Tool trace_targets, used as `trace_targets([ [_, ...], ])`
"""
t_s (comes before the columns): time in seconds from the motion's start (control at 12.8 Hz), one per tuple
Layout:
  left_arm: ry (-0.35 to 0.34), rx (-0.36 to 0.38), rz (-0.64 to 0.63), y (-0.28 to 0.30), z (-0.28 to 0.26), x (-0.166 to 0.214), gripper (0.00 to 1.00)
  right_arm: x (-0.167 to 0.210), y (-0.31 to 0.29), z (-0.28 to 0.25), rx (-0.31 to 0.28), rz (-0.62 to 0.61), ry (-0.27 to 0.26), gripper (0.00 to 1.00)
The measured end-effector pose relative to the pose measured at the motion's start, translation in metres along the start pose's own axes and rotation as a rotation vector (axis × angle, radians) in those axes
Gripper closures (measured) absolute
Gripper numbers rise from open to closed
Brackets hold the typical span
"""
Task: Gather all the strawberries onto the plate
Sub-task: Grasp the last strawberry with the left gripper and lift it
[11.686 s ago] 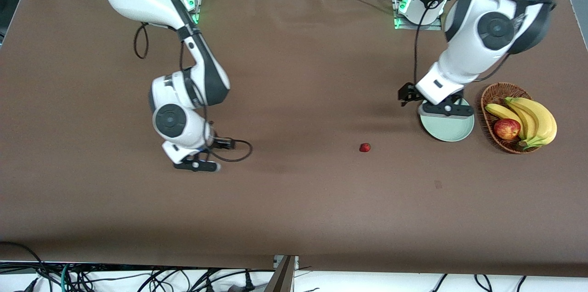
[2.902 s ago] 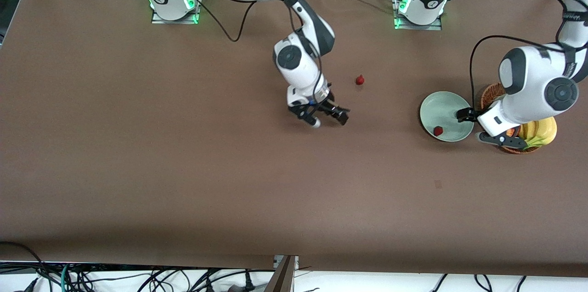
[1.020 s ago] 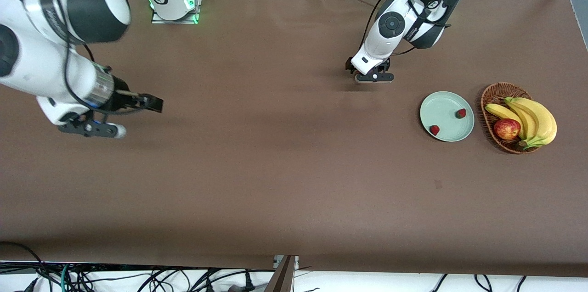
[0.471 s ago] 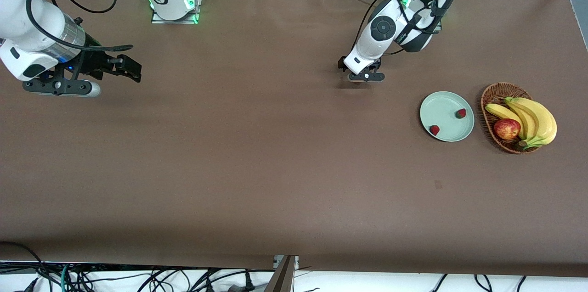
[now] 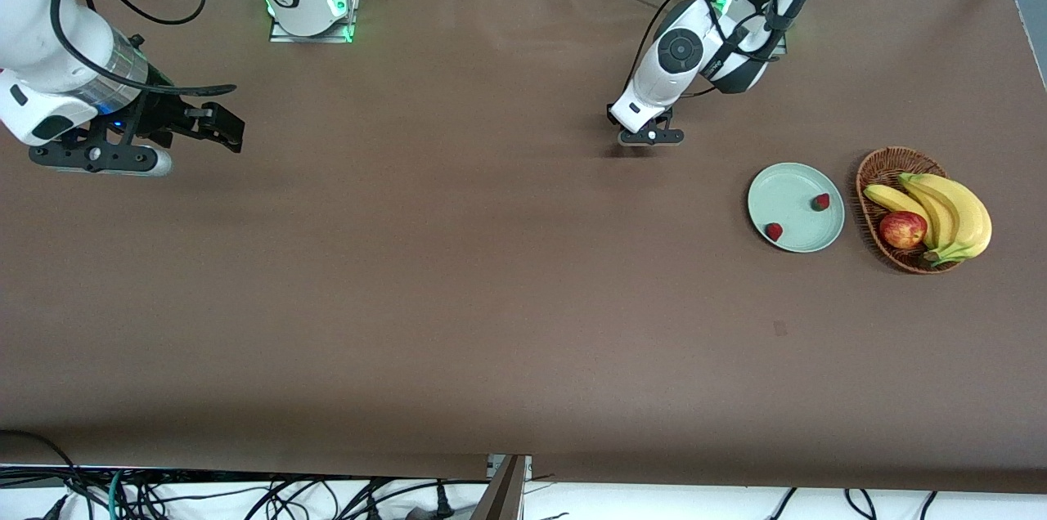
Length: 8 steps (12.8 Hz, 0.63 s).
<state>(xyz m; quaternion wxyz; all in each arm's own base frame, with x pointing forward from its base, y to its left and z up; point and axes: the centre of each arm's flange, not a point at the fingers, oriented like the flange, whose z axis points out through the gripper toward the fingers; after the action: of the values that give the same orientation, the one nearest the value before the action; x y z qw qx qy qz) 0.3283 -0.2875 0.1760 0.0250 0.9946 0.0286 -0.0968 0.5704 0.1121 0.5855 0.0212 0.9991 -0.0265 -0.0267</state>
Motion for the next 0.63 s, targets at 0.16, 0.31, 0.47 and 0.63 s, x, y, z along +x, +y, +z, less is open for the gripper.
trace_targets([
  [0.16, 0.005, -0.003, -0.004, 0.001, -0.003, 0.003, 0.81, 0.001, 0.001, -0.012, -0.008, 0.0, 0.028, 0.0],
  [0.31, 0.009, -0.005, -0.006, 0.001, -0.005, 0.005, 0.81, 0.001, 0.002, -0.017, -0.009, 0.001, 0.039, 0.0],
  [0.47, 0.009, -0.005, -0.006, 0.001, -0.005, 0.005, 0.72, 0.001, 0.0, -0.017, -0.009, -0.002, 0.04, 0.0],
  [0.63, 0.009, -0.004, -0.011, 0.0, -0.005, 0.006, 0.66, 0.0, -0.004, -0.019, -0.006, -0.011, 0.05, 0.0],
])
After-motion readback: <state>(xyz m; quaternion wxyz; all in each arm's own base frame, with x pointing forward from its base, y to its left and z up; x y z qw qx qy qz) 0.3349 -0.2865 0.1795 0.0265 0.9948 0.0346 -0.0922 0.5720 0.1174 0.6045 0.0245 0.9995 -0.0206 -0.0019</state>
